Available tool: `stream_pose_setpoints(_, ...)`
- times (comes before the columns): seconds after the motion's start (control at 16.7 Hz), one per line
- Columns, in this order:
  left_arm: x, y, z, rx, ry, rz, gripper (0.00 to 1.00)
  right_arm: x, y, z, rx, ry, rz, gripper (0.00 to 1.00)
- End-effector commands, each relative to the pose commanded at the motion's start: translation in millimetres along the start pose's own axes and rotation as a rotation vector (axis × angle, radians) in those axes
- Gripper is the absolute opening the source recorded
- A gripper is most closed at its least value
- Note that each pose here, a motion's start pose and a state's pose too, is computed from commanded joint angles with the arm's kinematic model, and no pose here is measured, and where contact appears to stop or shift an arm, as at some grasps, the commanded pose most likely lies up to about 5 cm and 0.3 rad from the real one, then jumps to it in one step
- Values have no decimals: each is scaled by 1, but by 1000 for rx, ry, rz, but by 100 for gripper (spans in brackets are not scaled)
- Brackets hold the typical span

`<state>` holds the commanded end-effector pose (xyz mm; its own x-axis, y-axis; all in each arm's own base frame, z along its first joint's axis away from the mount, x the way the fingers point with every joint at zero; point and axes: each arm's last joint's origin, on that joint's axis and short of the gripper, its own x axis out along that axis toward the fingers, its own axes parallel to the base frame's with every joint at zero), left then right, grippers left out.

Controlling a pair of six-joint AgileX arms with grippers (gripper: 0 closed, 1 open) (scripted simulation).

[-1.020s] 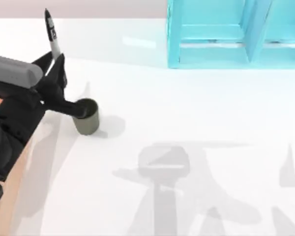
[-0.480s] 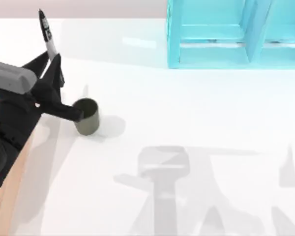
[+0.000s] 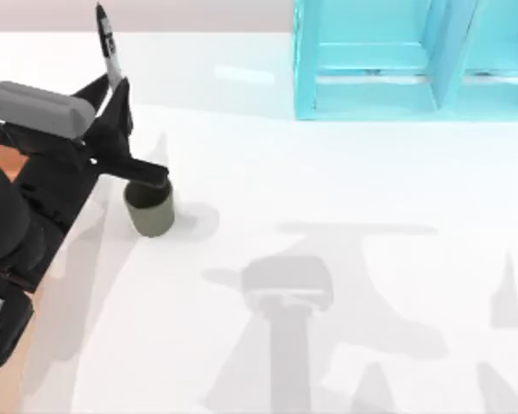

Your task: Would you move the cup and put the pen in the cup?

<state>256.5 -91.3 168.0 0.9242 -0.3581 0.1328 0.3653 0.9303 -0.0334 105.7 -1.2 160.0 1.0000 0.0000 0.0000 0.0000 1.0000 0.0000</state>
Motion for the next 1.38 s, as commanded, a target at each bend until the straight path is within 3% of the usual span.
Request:
stream_pose_setpoints(0.24,1,0,0,0,-2,0,0,0,0,0,0,0,0,100)
stream_pose_setpoints(1.02,1,0,0,0,-2,0,98,0,0,0,0,0,0,100)
stream_pose_setpoints(1.38,1,0,0,0,-2,0,100,0,0,0,0,0,0,100)
